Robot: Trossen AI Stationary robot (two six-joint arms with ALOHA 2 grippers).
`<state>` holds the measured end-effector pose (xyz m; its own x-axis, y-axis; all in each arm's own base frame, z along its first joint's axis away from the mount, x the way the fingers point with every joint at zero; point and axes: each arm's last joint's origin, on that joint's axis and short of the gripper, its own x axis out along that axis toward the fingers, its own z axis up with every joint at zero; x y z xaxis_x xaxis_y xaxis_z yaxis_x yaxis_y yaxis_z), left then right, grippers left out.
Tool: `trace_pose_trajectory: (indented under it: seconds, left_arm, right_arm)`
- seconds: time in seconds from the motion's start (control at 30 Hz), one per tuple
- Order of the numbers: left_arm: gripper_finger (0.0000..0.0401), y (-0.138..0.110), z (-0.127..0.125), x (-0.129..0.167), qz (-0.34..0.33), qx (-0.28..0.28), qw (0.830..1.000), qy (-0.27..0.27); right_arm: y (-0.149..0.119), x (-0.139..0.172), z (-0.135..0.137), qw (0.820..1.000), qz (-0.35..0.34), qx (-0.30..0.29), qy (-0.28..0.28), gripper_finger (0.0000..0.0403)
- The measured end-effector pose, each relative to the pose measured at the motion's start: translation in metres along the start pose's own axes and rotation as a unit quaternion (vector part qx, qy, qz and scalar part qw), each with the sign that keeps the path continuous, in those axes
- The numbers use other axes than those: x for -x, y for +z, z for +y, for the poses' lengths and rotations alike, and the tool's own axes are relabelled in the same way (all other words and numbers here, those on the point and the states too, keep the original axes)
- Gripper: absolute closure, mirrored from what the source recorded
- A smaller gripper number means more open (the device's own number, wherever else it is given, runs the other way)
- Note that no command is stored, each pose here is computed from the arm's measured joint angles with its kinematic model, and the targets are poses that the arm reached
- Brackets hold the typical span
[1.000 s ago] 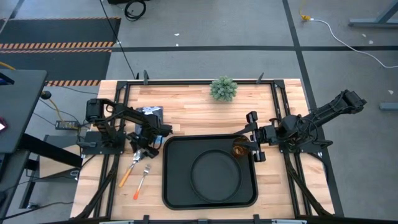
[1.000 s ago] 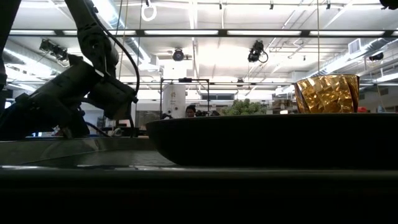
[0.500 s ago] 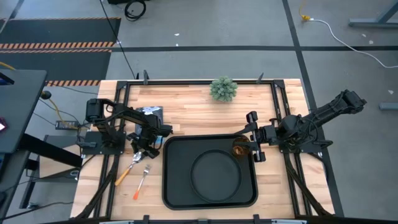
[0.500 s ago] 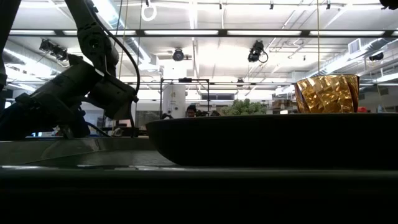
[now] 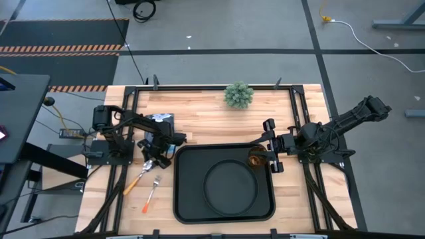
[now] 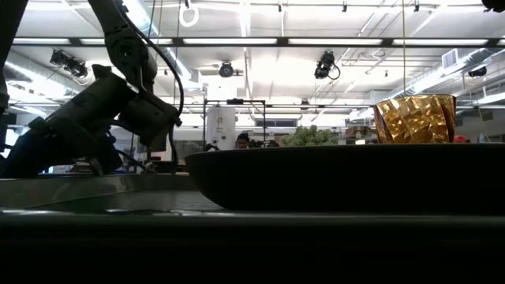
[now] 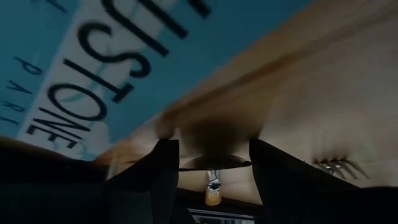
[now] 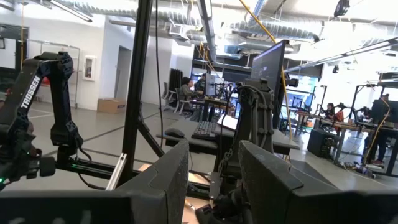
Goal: Pick and place plate/cup/fork/spoon on tray
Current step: Put the orange spoon on the black tray
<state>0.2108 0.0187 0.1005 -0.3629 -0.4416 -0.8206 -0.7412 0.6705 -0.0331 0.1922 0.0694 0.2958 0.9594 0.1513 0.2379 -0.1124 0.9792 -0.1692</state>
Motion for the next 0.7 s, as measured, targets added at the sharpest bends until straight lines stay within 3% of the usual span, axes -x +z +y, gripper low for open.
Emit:
trace_pose_trajectory:
  seconds: [0.7]
  left_arm:
    - [0.0221, 0.005, -0.026, 0.056, -0.070, -0.041, 0.996, 0.037]
  right_arm:
    - [0.001, 0.000, 0.000, 1.000, -0.003, -0.001, -0.001, 0.0254]
